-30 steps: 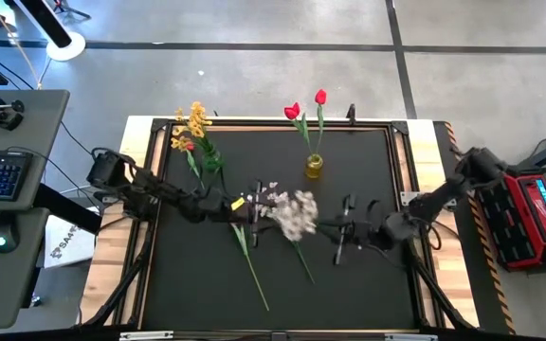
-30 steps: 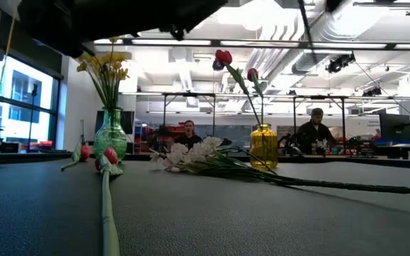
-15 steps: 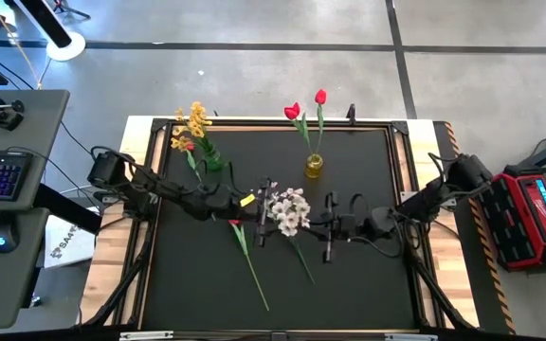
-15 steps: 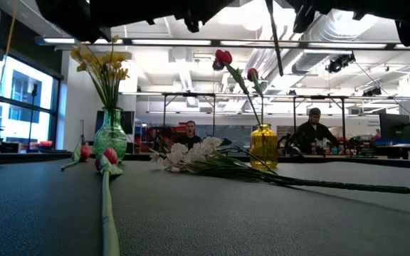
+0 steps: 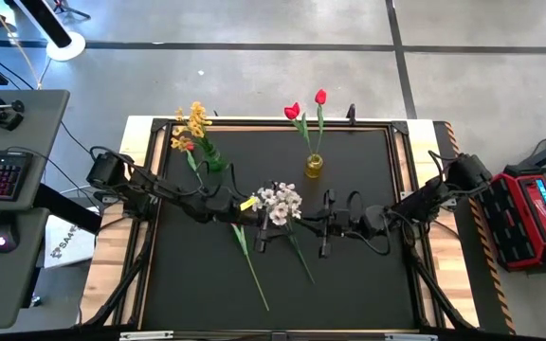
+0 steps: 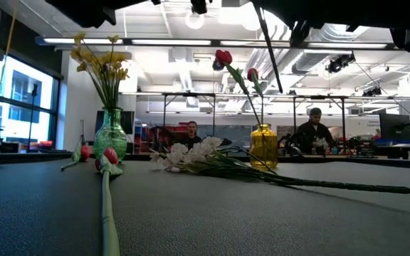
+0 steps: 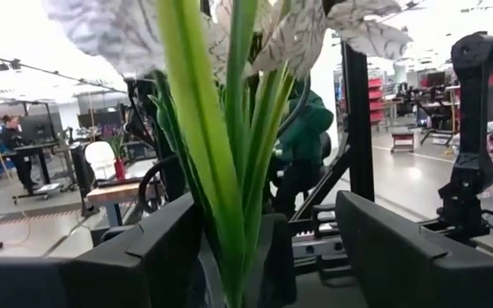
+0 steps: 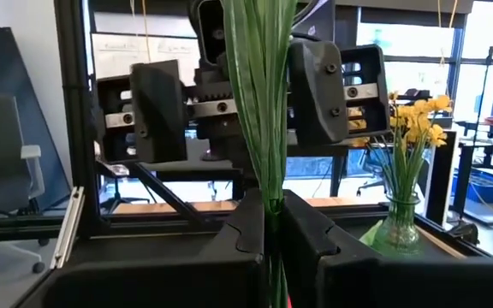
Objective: Sort flowers into vase by color
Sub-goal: Put the right white flowers into the green vase
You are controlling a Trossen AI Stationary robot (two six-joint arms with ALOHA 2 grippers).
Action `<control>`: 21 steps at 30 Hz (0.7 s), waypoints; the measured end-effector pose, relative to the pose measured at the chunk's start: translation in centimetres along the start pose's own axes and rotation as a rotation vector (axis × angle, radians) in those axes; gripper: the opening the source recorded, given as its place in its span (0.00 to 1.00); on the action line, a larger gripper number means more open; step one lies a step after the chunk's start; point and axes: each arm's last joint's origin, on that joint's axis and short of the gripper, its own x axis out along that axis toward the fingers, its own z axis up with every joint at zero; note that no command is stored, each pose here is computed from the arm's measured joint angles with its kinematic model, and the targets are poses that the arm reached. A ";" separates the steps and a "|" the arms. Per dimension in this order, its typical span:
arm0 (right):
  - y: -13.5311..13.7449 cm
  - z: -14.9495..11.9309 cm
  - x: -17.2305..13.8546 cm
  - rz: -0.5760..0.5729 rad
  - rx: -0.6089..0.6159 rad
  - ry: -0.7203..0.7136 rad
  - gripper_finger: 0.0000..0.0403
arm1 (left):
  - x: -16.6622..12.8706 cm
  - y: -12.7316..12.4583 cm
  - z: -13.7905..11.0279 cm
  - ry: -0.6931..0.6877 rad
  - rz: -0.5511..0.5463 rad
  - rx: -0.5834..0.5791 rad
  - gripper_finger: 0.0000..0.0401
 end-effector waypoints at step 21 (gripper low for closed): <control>0.0 -0.6 0.1 0.025 -0.024 0.057 0.01 | 0.0 0.0 -0.1 0.008 0.002 -0.059 0.31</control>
